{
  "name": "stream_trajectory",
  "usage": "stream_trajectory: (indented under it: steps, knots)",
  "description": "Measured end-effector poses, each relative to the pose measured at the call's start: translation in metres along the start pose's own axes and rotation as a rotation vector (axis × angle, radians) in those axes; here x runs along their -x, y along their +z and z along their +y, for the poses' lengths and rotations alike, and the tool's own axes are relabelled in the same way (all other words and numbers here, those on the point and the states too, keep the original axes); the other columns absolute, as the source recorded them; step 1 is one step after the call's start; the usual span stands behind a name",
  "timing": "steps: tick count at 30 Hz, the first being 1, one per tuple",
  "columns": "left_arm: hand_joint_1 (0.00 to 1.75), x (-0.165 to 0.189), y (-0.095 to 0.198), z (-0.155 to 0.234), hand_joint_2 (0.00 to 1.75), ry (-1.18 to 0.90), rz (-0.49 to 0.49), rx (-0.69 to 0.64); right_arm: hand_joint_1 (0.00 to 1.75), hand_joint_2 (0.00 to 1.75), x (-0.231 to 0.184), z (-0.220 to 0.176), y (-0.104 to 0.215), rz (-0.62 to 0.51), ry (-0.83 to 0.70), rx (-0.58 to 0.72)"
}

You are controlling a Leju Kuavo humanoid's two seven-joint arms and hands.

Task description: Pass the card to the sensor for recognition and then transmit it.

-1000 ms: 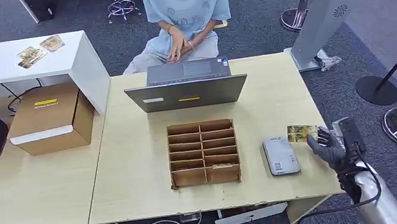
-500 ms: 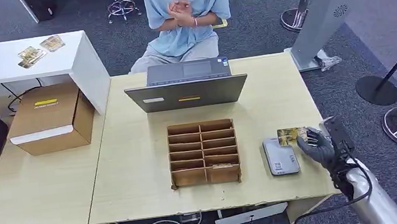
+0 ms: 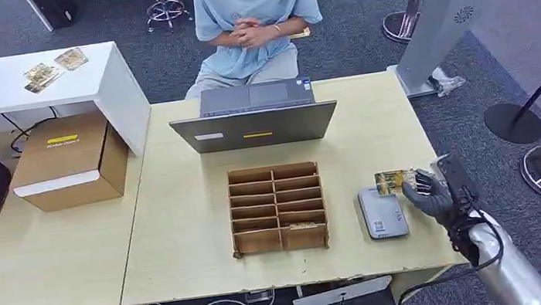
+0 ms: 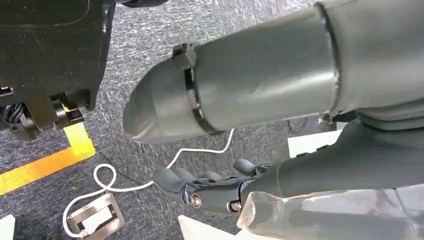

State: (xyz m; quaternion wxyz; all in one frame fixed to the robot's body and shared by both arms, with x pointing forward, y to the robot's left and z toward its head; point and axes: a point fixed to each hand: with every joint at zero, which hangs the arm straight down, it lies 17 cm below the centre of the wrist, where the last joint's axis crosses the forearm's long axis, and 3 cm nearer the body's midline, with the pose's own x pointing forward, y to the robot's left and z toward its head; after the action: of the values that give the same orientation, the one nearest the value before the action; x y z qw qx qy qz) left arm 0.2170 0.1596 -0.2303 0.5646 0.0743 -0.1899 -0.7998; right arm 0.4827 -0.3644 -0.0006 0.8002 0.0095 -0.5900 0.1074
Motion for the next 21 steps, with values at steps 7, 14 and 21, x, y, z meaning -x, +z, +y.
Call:
stream_trajectory:
  steps: [7, 14, 21]
  knots:
    - [0.00, 0.002, 0.000, -0.001, 0.00, 0.005, 0.003, 0.002, 1.75, 1.75, 0.001, 0.000, 0.001, -0.007, -0.005, 0.002]
    - [0.00, 0.004, 0.000, -0.001, 0.00, 0.012, 0.005, 0.003, 1.75, 1.75, 0.012, 0.002, 0.007, 0.006, -0.008, -0.001]
    - [0.00, 0.005, 0.000, -0.002, 0.00, 0.018, 0.006, 0.003, 1.75, 1.75, 0.026, -0.007, 0.023, 0.007, -0.016, 0.015]
